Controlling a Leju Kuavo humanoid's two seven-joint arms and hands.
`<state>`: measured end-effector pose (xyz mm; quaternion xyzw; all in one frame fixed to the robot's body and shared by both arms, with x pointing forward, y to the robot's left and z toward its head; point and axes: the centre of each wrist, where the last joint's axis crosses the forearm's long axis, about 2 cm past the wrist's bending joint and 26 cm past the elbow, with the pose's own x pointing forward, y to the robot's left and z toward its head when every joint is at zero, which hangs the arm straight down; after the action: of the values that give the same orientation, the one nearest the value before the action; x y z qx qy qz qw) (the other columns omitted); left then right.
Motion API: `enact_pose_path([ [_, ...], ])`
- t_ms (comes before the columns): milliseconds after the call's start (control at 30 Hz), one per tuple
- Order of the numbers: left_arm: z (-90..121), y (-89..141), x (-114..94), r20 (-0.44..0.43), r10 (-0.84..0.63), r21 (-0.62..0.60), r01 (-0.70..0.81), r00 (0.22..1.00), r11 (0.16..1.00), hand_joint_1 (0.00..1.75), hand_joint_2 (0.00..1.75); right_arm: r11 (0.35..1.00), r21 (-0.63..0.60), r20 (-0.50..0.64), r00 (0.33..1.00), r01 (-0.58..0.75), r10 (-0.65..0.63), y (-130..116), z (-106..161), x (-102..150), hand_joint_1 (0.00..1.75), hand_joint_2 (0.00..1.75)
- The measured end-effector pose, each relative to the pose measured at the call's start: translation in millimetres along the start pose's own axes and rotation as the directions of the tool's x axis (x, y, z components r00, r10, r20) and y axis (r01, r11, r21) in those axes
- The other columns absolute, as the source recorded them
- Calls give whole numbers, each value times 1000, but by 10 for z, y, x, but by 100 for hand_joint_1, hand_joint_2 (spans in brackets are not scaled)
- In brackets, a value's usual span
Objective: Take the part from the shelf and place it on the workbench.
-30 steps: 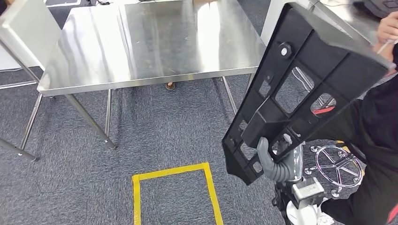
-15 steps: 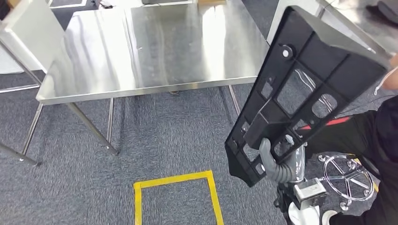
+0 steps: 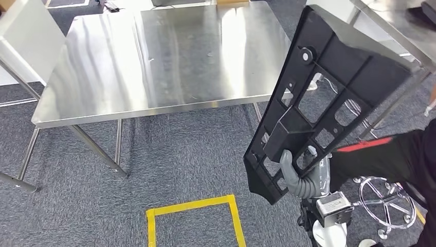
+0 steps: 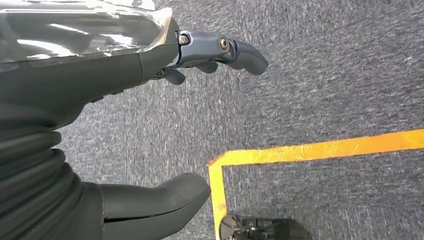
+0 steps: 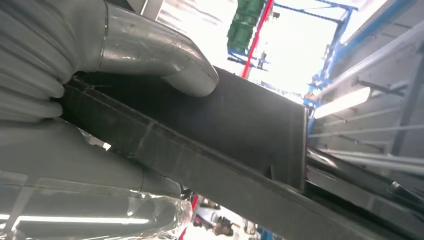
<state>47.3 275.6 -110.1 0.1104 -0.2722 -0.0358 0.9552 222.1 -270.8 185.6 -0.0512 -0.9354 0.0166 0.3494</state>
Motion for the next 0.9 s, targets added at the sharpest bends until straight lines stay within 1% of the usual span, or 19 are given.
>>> enact_pose_path([
  [300,8,-70,28,8,-4,-21,5,1000,1000,0,175,1000,0,5,1000,-10,10,-15,-30,-6,175,175],
  [767,0,-68,46,16,-13,-25,13,1000,1000,0,175,1000,-11,-1,1000,-23,23,-15,-17,7,175,175],
  [900,-7,-38,41,14,-17,-21,17,1000,1000,0,175,1000,-13,0,1000,-23,23,-6,-20,9,175,175],
])
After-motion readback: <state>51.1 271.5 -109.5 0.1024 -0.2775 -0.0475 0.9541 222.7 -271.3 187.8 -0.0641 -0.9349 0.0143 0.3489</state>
